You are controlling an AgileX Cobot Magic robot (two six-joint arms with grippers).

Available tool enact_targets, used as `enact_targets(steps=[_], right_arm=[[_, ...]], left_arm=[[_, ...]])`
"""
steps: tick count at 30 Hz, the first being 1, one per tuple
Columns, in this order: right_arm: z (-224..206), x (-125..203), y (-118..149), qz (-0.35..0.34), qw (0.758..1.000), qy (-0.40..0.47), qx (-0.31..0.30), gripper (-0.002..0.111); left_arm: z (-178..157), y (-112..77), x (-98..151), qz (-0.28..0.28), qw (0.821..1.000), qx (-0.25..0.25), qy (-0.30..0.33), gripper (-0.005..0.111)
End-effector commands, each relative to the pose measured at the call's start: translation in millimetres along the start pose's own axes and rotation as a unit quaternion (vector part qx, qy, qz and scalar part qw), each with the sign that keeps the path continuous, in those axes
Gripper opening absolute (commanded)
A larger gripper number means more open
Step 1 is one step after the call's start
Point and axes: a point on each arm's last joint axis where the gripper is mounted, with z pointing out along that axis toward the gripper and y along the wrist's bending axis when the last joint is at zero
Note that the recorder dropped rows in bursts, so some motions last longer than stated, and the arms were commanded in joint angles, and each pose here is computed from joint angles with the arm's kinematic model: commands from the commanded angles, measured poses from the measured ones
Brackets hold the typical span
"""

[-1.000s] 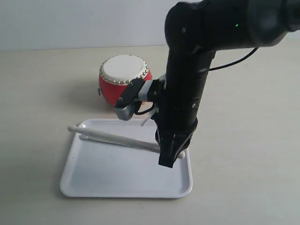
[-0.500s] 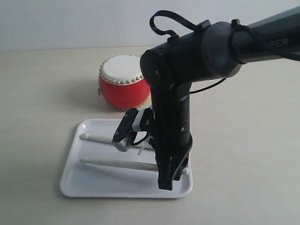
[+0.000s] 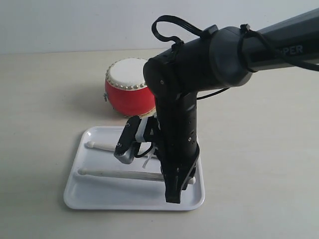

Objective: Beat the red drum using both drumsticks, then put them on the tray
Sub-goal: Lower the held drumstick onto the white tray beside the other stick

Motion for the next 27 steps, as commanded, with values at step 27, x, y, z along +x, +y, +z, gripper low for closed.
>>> enact_targets(steps=[27], right_arm=[[24,-1,-3,-0.005,0.999,0.037,-0.016,0.016]], left_arm=[[-1,-2.1,0,-0.005,1.0,0.007,-0.003,0.0]])
